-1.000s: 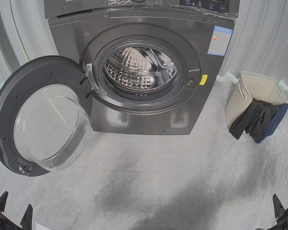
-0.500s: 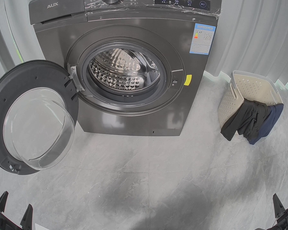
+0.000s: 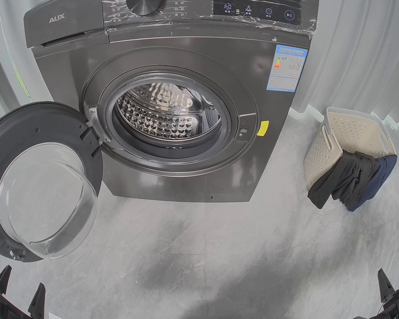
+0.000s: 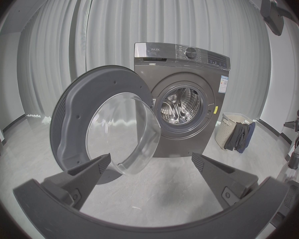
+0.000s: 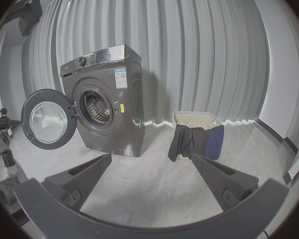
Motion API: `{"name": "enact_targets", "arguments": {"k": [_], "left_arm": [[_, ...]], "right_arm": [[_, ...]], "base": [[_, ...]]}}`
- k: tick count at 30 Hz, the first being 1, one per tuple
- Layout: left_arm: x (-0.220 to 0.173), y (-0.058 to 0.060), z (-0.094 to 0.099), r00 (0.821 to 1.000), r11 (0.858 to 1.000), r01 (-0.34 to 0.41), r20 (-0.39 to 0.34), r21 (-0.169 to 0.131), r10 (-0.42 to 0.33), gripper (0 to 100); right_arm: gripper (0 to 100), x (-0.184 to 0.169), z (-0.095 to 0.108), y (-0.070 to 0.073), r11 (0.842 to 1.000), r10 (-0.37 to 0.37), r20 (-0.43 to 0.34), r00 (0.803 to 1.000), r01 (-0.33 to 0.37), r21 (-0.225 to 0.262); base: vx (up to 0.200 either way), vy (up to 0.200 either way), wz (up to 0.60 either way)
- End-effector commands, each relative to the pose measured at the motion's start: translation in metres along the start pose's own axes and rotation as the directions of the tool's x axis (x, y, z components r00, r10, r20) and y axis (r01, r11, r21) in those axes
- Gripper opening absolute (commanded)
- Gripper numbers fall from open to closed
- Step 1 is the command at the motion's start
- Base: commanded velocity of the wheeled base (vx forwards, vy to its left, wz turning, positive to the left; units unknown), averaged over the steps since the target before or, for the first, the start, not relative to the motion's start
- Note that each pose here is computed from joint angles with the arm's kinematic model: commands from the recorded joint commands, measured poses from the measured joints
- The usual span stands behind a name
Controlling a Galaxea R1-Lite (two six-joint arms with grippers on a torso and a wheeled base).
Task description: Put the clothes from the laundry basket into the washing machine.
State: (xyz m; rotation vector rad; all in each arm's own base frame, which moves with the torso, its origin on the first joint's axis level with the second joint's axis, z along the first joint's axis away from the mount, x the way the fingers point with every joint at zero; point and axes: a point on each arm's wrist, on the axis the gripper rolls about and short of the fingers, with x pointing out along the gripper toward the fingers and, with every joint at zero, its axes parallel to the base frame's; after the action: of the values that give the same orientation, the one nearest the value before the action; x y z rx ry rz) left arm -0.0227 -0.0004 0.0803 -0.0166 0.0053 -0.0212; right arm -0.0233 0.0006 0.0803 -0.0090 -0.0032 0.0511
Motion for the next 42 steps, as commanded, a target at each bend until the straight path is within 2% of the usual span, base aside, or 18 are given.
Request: {"name": "enact_targets", "arguments": {"k": [1, 8, 42], "left_arm": [[-0.0003, 0.0001, -0.0045, 1.0, 1.0, 0.0, 0.004, 0.0, 0.0, 100], [-0.0003, 0.0001, -0.0045, 1.0, 1.0, 0.0, 0.004, 0.0, 0.0, 100], [-0.0003, 0.0001, -0.0045, 1.0, 1.0, 0.0, 0.004, 0.0, 0.0, 100]], "right_arm": [[100, 0.0003, -0.0047, 0.0, 1.0, 0.001, -0.004, 1.0, -0.001, 0.0], [100, 0.0003, -0.0047, 0.0, 1.0, 0.001, -0.004, 1.0, -0.001, 0.0], [100, 0.0003, -0.0047, 0.0, 1.0, 0.001, -0.004, 1.0, -0.001, 0.0]], "base": [[0.0, 0.0, 0.0], [0.0, 0.0, 0.0], [0.0, -0.2, 0.0]]}}
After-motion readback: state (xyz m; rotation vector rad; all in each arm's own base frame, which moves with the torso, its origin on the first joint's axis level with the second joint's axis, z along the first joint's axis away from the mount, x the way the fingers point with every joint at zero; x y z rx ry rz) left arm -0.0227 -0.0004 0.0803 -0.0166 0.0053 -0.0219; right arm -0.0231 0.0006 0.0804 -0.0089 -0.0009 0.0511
